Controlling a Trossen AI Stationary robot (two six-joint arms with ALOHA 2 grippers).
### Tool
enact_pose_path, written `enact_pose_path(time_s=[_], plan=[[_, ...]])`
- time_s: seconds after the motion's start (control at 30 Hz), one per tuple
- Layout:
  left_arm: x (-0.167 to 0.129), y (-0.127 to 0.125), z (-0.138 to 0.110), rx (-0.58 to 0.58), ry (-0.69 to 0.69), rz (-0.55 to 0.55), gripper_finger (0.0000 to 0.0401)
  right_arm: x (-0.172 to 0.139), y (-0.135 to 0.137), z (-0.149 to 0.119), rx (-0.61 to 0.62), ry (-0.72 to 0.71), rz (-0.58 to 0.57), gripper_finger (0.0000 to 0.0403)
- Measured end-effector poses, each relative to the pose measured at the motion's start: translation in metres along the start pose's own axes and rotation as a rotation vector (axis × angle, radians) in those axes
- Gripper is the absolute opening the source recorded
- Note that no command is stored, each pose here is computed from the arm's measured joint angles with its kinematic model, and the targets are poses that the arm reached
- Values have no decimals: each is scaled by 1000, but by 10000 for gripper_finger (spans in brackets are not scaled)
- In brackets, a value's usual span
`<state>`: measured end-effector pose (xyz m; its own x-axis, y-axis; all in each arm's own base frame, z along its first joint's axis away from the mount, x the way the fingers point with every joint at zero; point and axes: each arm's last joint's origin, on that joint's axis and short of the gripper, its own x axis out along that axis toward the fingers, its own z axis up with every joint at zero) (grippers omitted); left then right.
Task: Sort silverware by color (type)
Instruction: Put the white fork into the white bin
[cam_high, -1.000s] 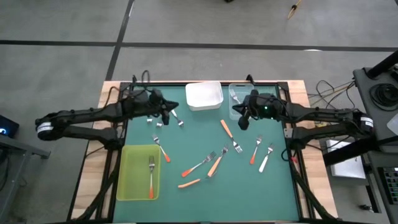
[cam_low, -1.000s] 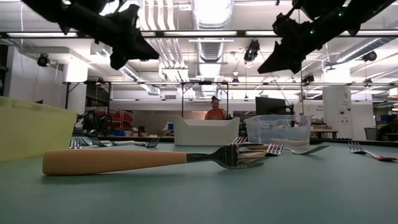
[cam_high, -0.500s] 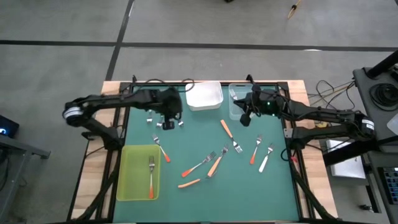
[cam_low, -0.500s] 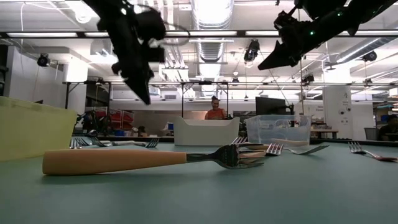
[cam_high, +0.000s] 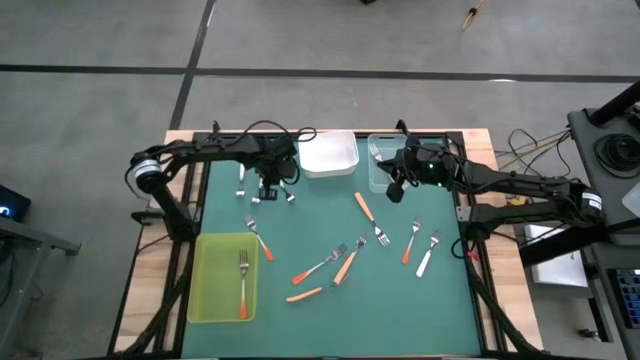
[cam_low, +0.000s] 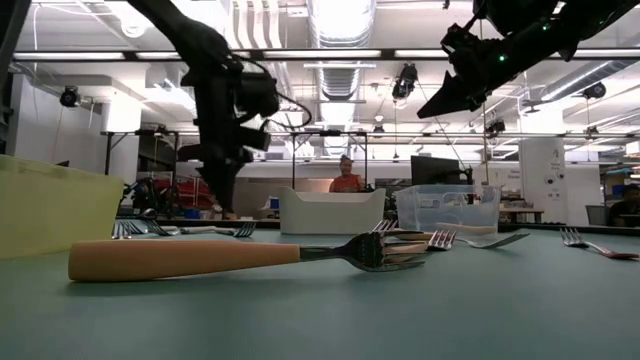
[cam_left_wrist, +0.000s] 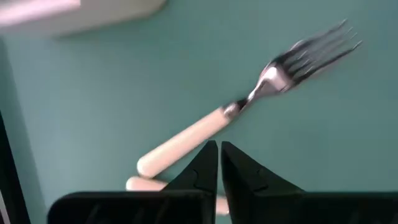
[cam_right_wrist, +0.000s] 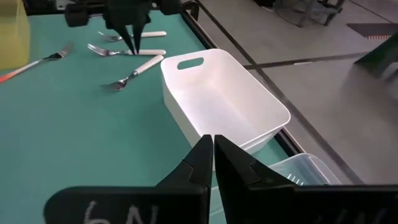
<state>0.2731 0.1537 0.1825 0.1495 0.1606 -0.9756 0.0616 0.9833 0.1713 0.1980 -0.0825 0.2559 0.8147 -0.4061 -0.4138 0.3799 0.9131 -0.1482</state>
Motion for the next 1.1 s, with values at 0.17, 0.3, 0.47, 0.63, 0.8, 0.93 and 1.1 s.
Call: enact_pose_path(time_s=[0.17, 0.3, 0.47, 0.63, 0.8, 0.93, 1.1], plan=[[12, 5, -5, 57, 59, -36, 53, 0, 0, 0, 0, 0, 0, 9], [20, 6, -4, 113, 70, -41, 95, 0, 0, -1, 0, 4, 1, 9], [23, 8, -4, 122, 97, 5, 134, 0, 0, 0, 5, 4, 1, 9], [22, 9, -1, 139, 71, 24, 149, 0, 0, -1, 7, 4, 1, 9], [23, 11, 1, 167, 40, 33, 151, 0, 0, -1, 8, 4, 1, 9], [23, 12, 4, 166, 8, 34, 151, 0, 0, -1, 8, 5, 1, 9], [23, 10, 3, 166, 1, -4, 151, 0, 0, -1, 8, 6, 1, 9]])
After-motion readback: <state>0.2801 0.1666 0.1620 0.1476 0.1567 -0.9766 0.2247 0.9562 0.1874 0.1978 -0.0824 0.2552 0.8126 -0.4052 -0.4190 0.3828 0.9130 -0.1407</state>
